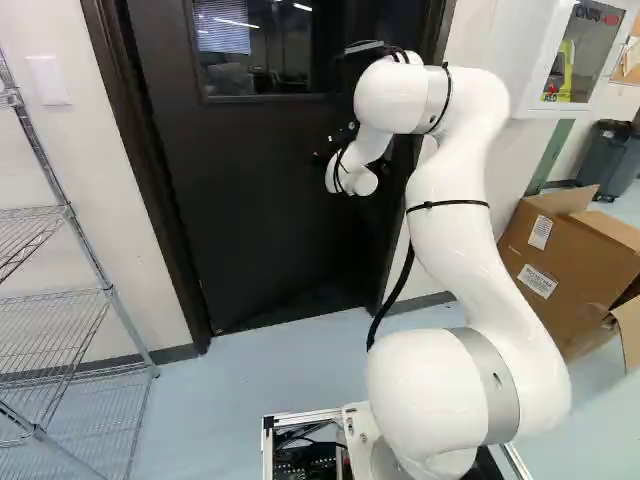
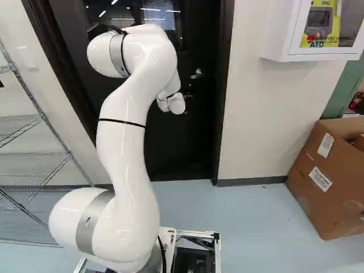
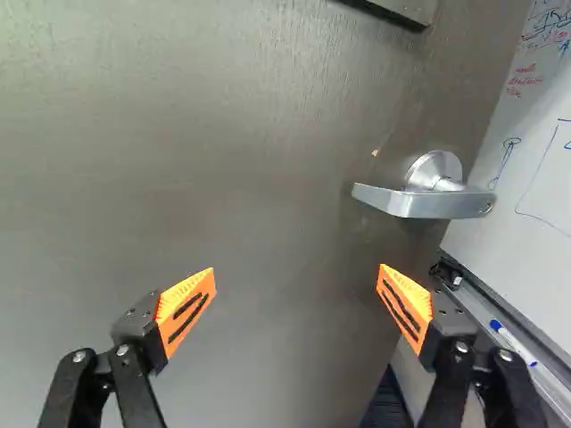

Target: Open the door and move inside

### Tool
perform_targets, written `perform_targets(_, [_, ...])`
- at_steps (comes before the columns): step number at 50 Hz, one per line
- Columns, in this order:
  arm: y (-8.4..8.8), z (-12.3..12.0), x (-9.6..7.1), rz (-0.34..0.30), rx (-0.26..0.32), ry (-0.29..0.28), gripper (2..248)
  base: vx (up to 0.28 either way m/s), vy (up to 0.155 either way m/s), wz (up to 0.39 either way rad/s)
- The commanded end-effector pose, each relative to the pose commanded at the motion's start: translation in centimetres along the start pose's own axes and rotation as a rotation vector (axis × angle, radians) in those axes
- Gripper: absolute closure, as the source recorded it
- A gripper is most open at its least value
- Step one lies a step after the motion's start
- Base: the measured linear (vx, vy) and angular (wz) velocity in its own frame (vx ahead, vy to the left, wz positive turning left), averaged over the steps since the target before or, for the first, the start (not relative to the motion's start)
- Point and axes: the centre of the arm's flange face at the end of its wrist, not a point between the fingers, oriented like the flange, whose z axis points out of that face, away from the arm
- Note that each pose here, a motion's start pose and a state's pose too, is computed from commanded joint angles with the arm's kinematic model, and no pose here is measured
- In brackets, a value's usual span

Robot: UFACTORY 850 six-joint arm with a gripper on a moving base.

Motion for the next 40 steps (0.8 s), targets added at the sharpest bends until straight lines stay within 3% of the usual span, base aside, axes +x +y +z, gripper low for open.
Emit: perform_targets(40, [-0.3, -8.2, 1.5, 0.057, -0.074, -0.067, 3, 0.0, 0.0, 0.0])
